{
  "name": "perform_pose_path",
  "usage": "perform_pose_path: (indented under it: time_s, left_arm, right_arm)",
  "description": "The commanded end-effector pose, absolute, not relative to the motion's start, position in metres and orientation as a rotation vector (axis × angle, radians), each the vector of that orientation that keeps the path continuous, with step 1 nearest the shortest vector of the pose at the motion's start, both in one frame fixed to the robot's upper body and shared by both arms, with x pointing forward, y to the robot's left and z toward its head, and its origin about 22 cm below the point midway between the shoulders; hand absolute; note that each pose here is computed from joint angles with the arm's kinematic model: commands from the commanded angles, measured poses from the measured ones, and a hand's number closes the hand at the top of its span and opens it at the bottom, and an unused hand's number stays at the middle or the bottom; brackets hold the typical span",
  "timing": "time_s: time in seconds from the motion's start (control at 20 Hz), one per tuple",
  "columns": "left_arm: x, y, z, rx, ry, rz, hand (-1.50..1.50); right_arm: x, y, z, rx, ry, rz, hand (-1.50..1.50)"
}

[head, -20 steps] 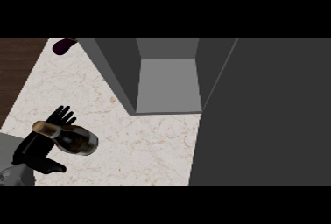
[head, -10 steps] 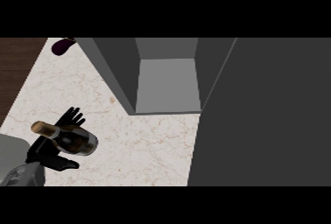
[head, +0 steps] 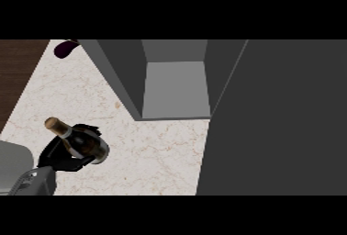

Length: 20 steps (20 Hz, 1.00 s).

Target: Pick up the wine, place it into the cabinet and close the cabinet

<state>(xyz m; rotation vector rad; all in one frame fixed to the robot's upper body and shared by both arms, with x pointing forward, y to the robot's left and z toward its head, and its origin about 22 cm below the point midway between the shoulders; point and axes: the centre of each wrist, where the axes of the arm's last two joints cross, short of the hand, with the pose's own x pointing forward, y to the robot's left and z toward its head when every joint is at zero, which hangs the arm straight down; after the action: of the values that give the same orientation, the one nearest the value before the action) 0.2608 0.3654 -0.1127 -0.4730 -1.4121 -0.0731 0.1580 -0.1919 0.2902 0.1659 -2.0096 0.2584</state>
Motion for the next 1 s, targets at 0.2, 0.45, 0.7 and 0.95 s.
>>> perform_pose_path:
  time_s: [0.2, 0.45, 0.7, 0.95]
  left_arm:
    - [0.276, 0.353, -0.097, -0.652, -1.623, -0.251, 1.50]
    - [0.279, 0.312, -0.110, -0.356, -1.757, -0.155, 1.50]
    - [0.274, 0.246, -0.121, -0.097, -1.836, 0.006, 1.50]
    - [0.276, 0.213, -0.096, -0.101, -1.957, 0.009, 1.50]
  right_arm:
    - [0.146, -0.194, 0.292, 0.207, -2.001, 0.274, -1.50]
    - [0.135, -0.201, 0.283, 0.208, -2.009, 0.278, -1.50]
    - [0.140, -0.205, 0.285, 0.183, -1.980, 0.291, -1.50]
    - [0.142, -0.208, 0.285, 0.191, -1.979, 0.272, -1.50]
